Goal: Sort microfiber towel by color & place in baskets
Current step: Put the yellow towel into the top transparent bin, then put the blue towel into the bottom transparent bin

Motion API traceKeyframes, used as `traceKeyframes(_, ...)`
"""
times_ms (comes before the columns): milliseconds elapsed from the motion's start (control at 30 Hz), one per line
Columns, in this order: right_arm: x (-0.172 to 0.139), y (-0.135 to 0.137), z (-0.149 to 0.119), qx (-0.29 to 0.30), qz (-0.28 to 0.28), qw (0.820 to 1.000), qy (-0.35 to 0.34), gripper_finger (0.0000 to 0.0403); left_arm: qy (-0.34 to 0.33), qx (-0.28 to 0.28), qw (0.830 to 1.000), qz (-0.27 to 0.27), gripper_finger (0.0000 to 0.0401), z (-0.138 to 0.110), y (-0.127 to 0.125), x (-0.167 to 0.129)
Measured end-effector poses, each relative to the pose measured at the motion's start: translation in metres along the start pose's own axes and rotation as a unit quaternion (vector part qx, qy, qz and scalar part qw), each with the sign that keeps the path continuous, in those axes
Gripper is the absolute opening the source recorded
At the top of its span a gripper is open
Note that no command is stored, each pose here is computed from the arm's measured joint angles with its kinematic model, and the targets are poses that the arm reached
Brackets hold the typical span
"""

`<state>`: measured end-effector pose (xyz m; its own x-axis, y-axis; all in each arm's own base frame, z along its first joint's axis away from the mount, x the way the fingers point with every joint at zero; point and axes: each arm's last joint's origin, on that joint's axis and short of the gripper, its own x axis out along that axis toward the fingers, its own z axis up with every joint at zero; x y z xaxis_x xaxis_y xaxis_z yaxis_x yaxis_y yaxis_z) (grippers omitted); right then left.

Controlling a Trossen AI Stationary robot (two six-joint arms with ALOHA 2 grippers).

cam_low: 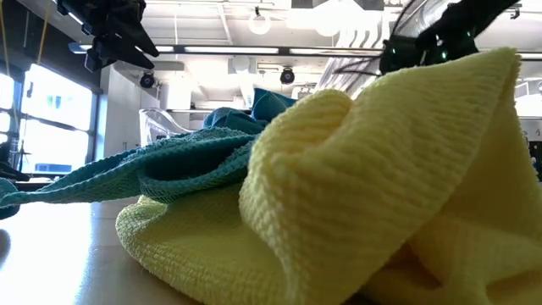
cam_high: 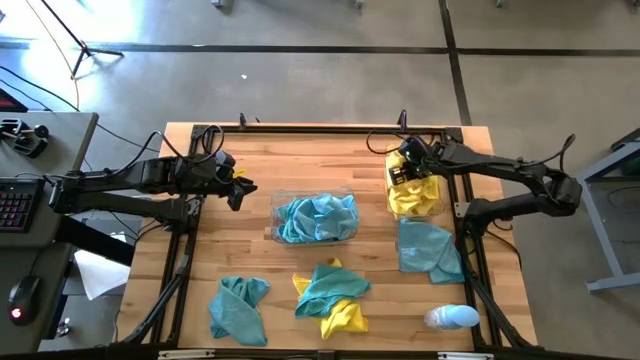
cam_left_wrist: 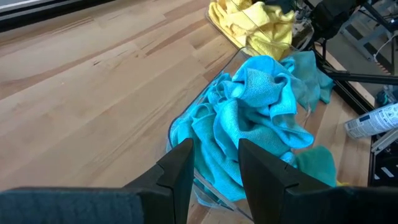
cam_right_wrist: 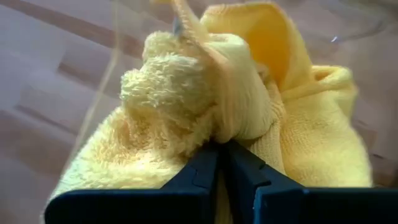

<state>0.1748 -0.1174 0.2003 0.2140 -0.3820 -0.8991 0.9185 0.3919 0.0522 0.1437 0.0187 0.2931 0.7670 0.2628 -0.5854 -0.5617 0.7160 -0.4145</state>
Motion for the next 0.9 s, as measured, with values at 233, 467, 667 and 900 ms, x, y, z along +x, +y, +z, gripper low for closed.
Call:
traceKeyframes(233,-0.046,0.003,0.023,-0.018,-0.011,1.0,0.005,0.0059,0.0,0.004,1.0,0.0,0.0113,0.0,0.0,0.0)
traceKeyframes(467,-0.099,0.001,0.036,0.003,0.002,1.0,-0.014,0.0119,0.0,0.014,1.0,0.0,0.0113,0.0,0.0,0.0)
traceKeyframes(667,-0.135,0.014,0.028,0.014,0.078,0.995,-0.068,0.0108,-0.012,0.037,0.999,0.017,0.0113,0.001,0.001,0.0)
traceKeyframes(900,-0.141,0.06,-0.005,-0.025,0.146,0.986,-0.081,0.0024,-0.015,0.091,0.995,0.024,0.0113,0.001,0.001,0.0)
